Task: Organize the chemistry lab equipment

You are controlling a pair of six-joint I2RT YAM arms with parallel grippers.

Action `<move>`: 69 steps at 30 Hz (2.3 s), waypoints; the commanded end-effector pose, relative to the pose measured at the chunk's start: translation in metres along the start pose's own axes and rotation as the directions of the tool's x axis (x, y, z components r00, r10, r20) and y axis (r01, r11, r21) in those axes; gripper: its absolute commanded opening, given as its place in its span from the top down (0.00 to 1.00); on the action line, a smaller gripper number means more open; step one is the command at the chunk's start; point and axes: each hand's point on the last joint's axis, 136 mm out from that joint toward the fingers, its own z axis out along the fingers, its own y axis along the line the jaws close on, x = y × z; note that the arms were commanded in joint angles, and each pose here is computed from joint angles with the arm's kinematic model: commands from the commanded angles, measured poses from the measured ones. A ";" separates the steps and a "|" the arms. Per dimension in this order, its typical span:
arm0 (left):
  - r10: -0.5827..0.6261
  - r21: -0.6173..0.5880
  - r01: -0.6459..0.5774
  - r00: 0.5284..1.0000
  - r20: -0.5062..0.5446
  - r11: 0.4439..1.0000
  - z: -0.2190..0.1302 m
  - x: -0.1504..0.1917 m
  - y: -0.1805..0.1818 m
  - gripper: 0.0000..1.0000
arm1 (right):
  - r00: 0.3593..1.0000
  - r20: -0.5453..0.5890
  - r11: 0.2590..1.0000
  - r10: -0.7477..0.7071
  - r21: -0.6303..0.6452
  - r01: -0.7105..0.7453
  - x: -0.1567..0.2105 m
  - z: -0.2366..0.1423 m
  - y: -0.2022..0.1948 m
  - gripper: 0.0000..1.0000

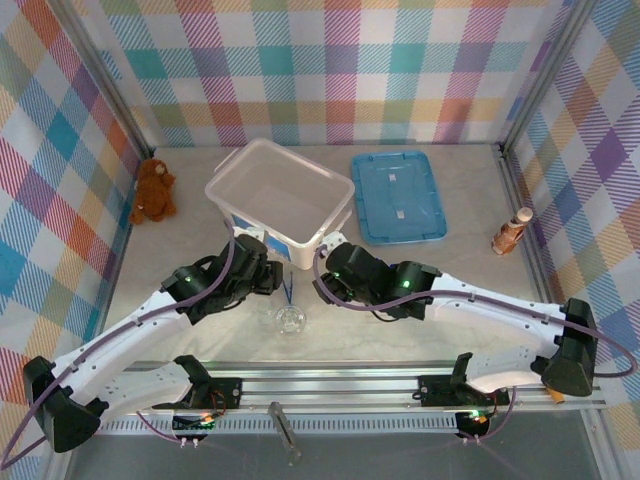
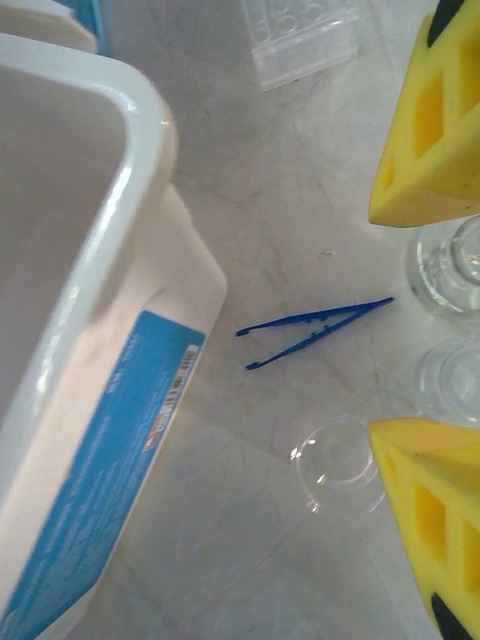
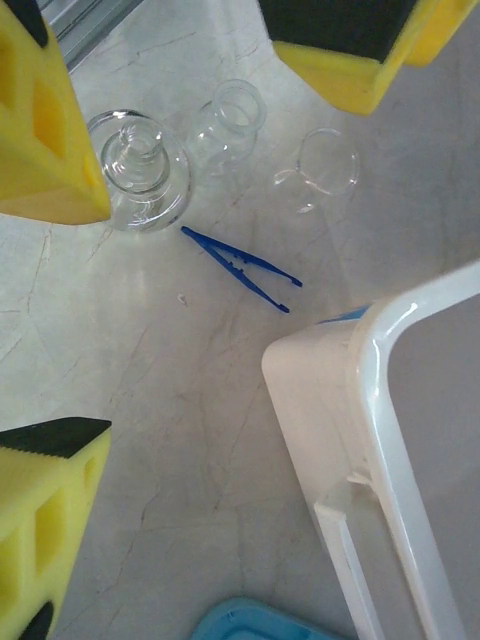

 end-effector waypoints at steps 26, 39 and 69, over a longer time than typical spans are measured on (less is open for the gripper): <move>0.137 -0.002 -0.145 0.942 -0.306 0.989 0.027 0.102 -0.034 0.52 | 0.950 -0.020 0.940 0.312 0.155 -0.305 -0.006 0.007 -0.066 0.55; 0.151 0.015 -0.155 0.928 -0.340 0.988 0.042 0.112 -0.044 0.58 | 0.944 -0.008 0.933 0.330 0.154 -0.325 -0.005 0.002 -0.075 0.58; 0.161 -0.030 -0.184 0.918 -0.363 0.982 0.044 0.115 -0.036 0.69 | 0.940 -0.024 0.932 0.341 0.136 -0.335 0.000 0.010 -0.073 0.60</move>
